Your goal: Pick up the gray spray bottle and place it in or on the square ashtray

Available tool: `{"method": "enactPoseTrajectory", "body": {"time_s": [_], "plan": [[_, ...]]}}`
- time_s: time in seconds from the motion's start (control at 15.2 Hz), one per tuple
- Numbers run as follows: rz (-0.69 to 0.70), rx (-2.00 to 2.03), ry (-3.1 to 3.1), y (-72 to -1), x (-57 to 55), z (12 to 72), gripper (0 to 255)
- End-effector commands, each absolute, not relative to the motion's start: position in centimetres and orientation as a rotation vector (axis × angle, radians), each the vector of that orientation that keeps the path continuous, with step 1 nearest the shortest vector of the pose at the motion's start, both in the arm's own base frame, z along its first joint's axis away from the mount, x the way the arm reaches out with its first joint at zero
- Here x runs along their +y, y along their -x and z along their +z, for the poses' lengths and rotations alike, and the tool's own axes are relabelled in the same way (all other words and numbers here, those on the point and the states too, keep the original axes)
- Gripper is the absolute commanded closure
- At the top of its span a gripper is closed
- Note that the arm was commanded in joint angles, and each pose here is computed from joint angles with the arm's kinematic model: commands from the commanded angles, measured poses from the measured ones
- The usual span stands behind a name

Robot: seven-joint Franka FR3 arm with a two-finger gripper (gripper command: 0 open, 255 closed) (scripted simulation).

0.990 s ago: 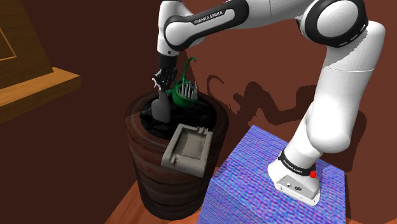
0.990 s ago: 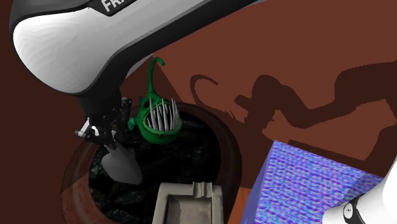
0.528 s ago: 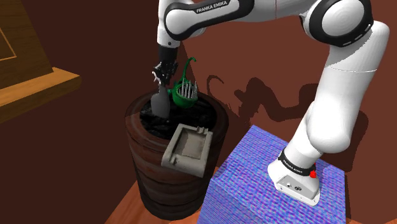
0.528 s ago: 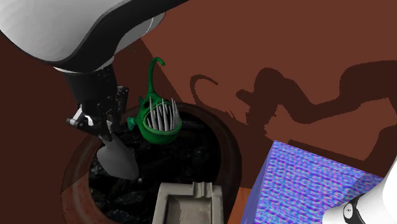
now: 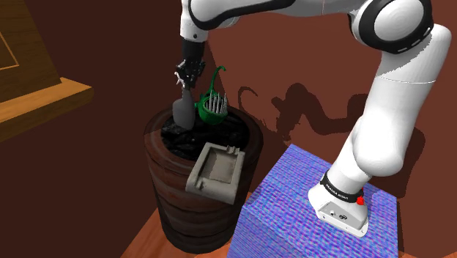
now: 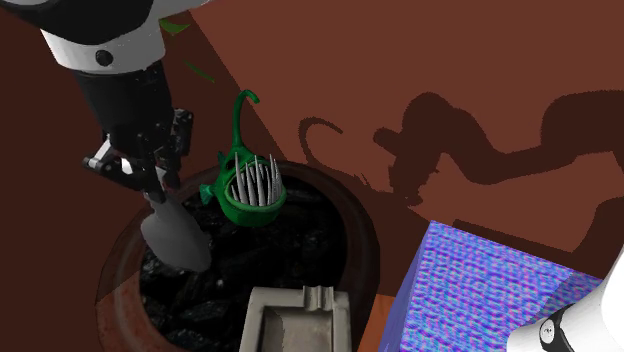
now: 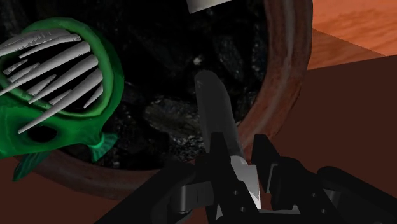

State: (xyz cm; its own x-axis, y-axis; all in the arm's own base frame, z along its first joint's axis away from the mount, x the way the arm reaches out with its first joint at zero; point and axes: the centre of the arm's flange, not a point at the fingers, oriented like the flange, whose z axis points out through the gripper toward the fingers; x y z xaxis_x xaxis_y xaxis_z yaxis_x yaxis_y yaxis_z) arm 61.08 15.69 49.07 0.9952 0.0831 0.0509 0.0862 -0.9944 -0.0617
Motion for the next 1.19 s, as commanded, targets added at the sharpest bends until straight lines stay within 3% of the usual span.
{"method": "enactPoseTrajectory", "body": {"time_s": [0.0, 0.46, 1.12], "plan": [[-0.074, -0.131, 3.074, -61.2, 15.6, 50.2, 255], [-0.074, -0.131, 3.074, -61.2, 15.6, 53.8, 255], [-0.074, -0.131, 3.074, -49.1, 18.0, 58.6, 255]]}}
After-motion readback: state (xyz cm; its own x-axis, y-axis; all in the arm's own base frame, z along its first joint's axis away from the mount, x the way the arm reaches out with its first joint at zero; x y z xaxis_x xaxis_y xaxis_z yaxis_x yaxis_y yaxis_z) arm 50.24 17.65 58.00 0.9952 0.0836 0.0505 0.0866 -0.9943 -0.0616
